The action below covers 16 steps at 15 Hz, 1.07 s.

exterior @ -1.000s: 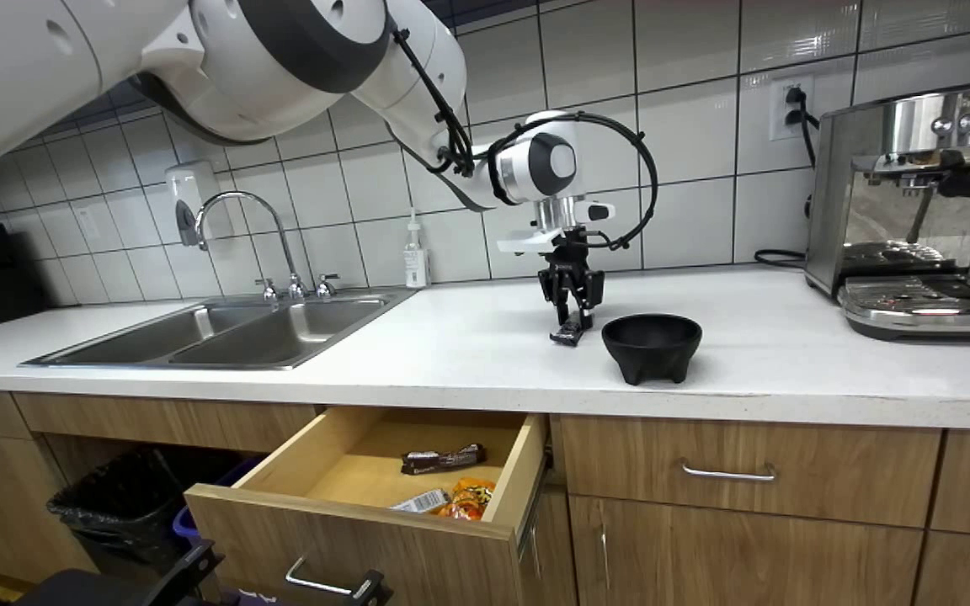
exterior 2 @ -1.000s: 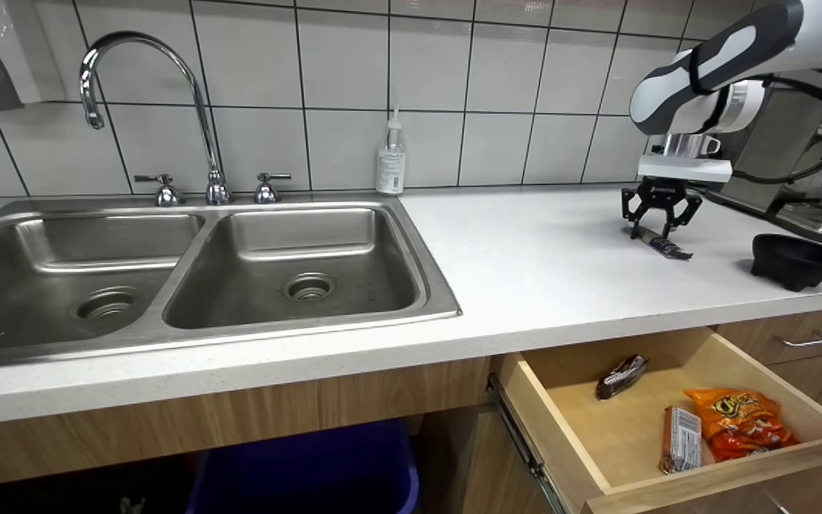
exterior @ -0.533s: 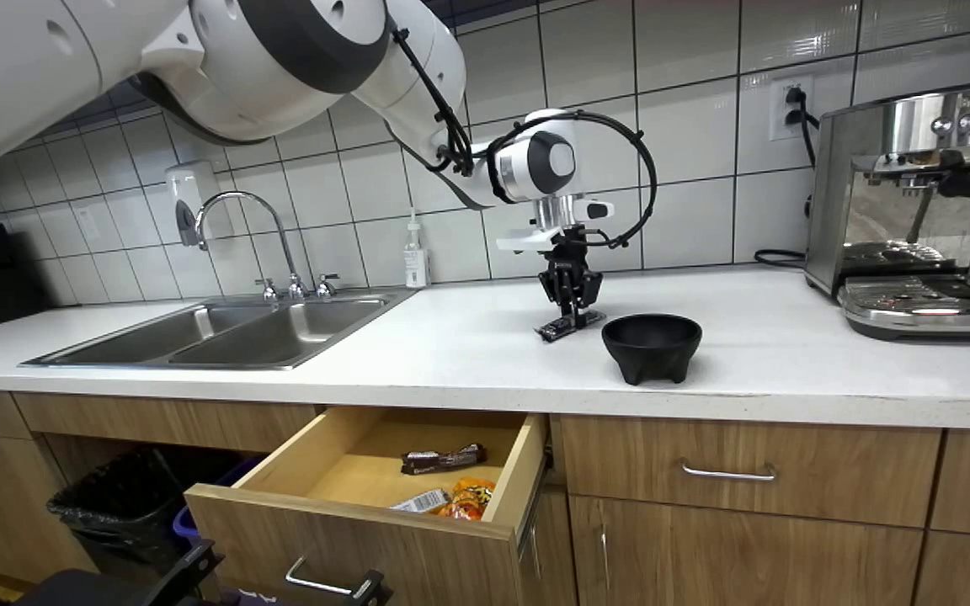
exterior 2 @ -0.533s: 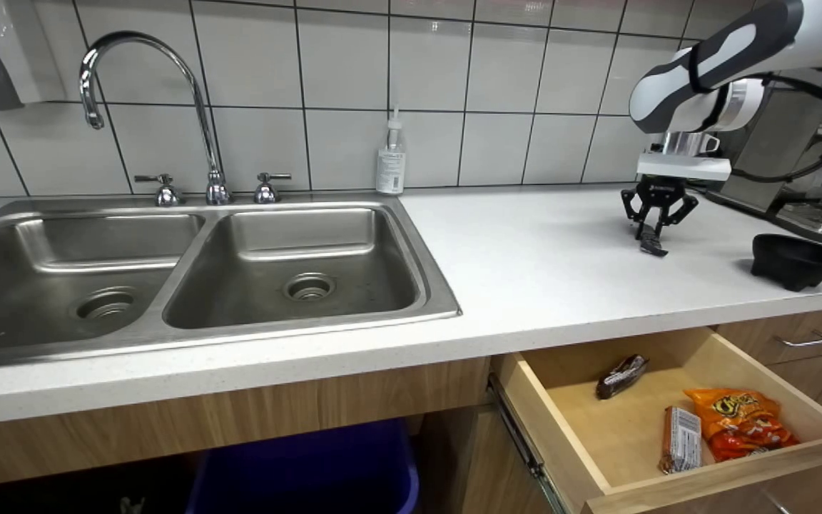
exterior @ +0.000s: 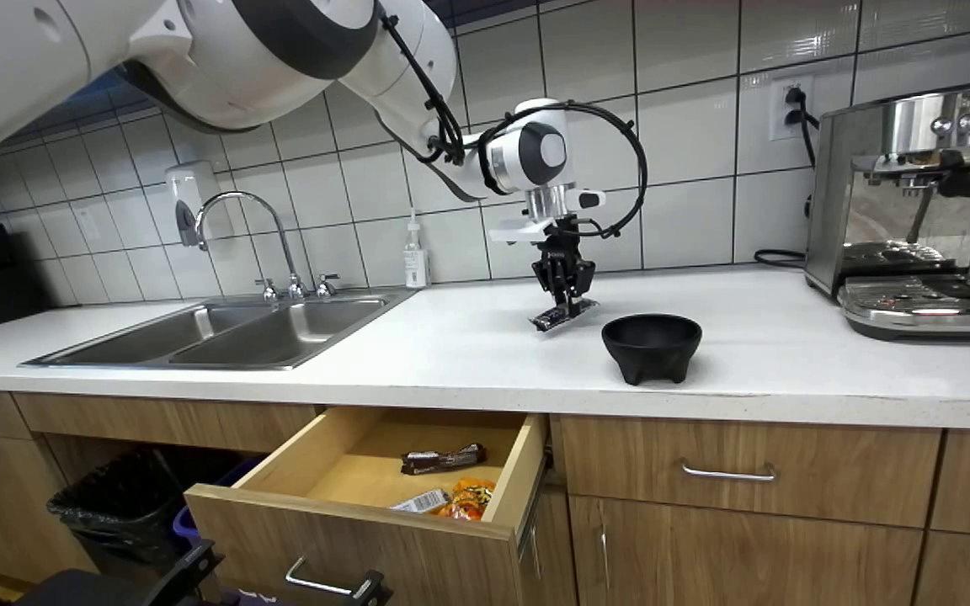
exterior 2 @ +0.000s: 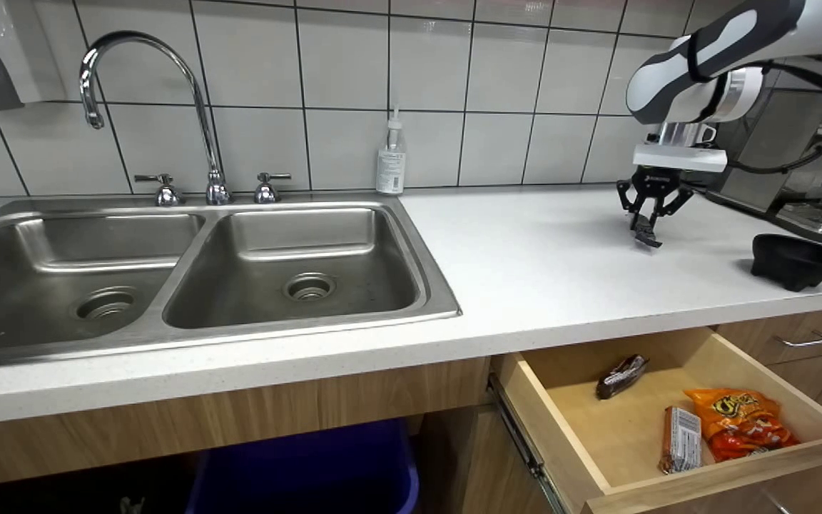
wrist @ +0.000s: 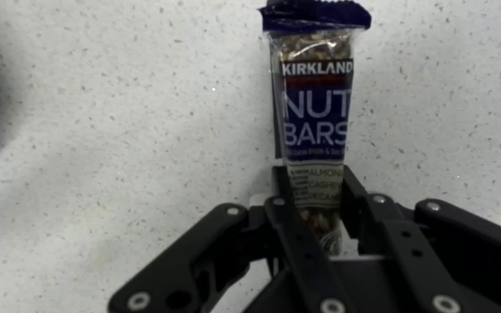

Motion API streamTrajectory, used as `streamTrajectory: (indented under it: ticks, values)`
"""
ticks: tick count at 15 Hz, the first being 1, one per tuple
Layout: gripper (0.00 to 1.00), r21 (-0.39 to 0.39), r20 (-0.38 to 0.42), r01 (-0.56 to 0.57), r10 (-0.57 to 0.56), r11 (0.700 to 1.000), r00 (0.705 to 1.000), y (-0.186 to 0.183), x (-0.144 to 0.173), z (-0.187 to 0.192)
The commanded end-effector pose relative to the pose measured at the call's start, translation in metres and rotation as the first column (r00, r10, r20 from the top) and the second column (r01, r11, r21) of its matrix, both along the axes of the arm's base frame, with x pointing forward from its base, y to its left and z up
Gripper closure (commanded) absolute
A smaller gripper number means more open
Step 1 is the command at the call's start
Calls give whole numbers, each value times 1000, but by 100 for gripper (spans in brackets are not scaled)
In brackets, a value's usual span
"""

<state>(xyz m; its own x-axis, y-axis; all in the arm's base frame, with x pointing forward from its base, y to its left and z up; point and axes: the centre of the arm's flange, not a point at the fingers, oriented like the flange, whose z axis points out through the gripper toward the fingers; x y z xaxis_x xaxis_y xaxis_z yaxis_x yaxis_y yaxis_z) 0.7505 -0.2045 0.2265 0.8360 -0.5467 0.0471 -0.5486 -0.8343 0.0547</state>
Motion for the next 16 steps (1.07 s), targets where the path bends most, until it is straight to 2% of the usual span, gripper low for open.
streamTrajectory:
  ticks: [1,8,16]
  values:
    - [92,-3,25,-1,1,1000,1000,16,-26,22]
    - [92,-12,63,15,-14,1000,998,43,-57,35]
    - [92,-13,112,78,-76,997,991,76,-109,42]
